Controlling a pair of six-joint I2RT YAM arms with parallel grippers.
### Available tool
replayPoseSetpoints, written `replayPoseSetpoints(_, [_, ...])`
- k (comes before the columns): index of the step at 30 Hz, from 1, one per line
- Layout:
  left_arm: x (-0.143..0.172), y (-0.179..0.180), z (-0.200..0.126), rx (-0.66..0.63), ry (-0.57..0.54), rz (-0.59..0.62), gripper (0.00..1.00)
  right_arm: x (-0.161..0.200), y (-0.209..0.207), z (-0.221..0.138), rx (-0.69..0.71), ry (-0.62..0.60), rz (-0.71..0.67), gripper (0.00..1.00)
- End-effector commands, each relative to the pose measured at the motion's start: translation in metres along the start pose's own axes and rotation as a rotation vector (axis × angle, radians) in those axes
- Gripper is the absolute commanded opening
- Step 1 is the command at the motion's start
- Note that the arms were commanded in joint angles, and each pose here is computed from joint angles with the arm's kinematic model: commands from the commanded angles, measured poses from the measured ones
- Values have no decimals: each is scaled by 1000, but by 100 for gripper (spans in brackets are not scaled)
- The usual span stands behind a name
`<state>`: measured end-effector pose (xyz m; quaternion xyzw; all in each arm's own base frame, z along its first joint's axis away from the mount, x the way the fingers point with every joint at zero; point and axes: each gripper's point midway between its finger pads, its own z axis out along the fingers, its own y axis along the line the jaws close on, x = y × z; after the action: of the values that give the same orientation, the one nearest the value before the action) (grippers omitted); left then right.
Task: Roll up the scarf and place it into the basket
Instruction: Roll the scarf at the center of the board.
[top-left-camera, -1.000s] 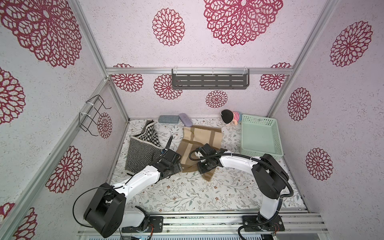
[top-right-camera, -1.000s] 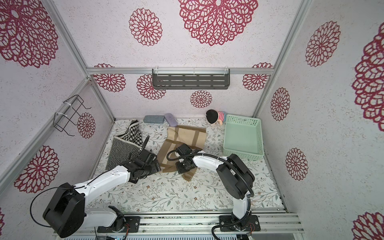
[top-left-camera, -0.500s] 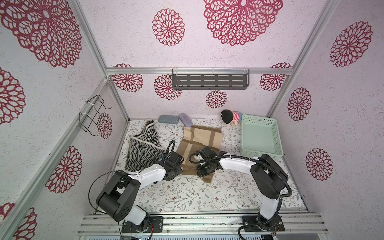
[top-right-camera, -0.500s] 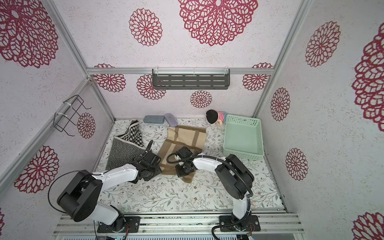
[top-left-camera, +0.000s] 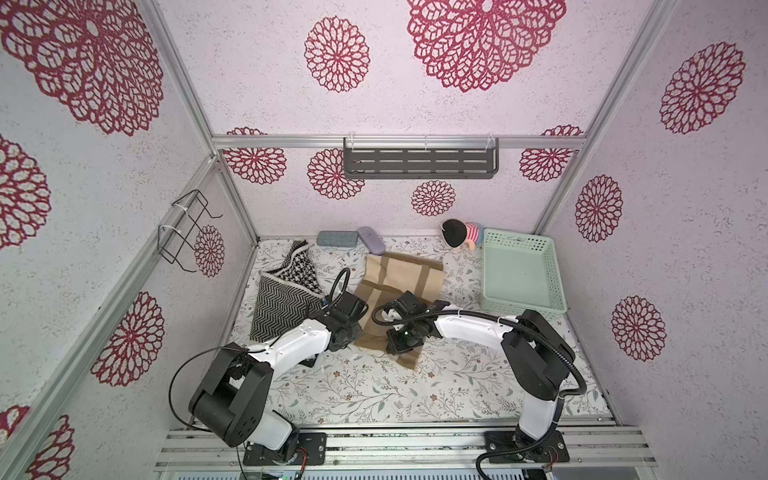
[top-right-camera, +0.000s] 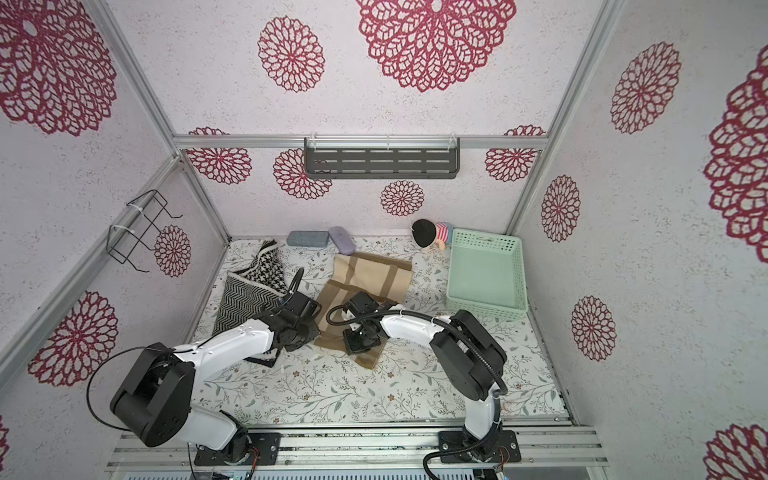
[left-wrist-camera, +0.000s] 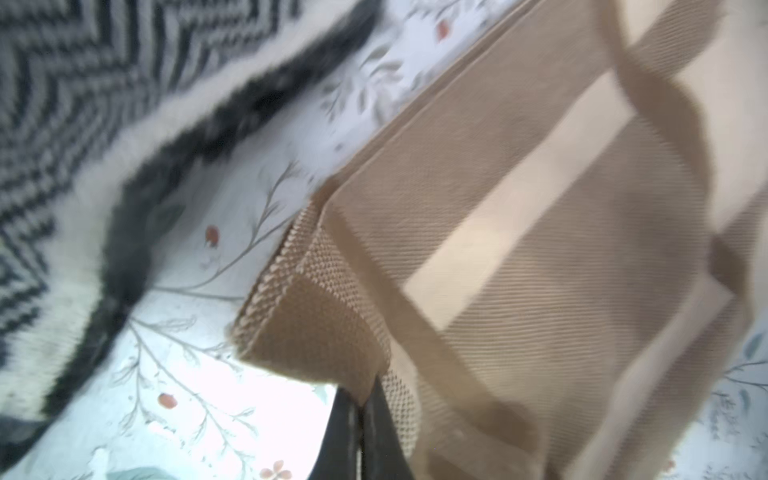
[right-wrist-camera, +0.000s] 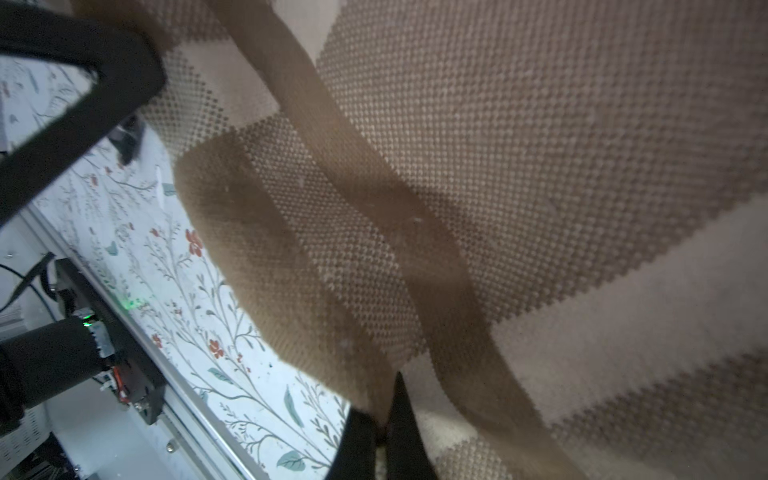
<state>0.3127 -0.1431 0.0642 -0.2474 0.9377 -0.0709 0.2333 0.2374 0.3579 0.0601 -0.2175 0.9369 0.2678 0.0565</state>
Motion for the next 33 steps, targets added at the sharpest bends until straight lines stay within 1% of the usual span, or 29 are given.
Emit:
replayPoseSetpoints(1, [-14, -3, -1, -53, -17, 53, 0, -4, 16, -17, -98, 18, 33, 0])
replayPoseSetpoints(4, [-24, -17, 0, -43, -28, 70, 6, -7, 11, -18, -121, 28, 57, 0])
replayPoseSetpoints(5, [-28, -21, 3, -43, -28, 74, 7, -8, 7, -18, -122, 30, 66, 0])
replayPoseSetpoints(7, [-32, -25, 10, -52, -17, 87, 5, -10, 1, -17, -121, 35, 80, 0])
replayPoseSetpoints(9, [-37, -27, 17, -74, -11, 93, 0, -12, -5, -16, -117, 40, 92, 0])
replayPoseSetpoints(10, [-38, -26, 21, -82, -3, 96, 0, -14, -9, -17, -113, 39, 98, 0])
replayPoseSetpoints(13, [-44, -28, 33, -89, 7, 100, 0, -19, -18, -19, -102, 31, 105, 8])
replayPoseSetpoints(17, [-46, -29, 51, -113, 38, 118, 0, -23, -38, -18, -45, 29, 104, 19])
replayPoseSetpoints(21, [-44, -24, 69, -137, 72, 114, 0, -27, -50, -22, 3, 12, 98, 35])
replayPoseSetpoints(26, [-45, -20, 76, -143, 95, 101, 0, -26, -55, -36, 54, -32, 61, 51])
replayPoseSetpoints(30, [-43, -19, 76, -148, 100, 99, 0, -22, -50, -48, 35, -78, 46, 60])
replayPoseSetpoints(33, [-43, -20, 78, -146, 102, 95, 0, -15, -40, -50, -35, -98, 48, 67])
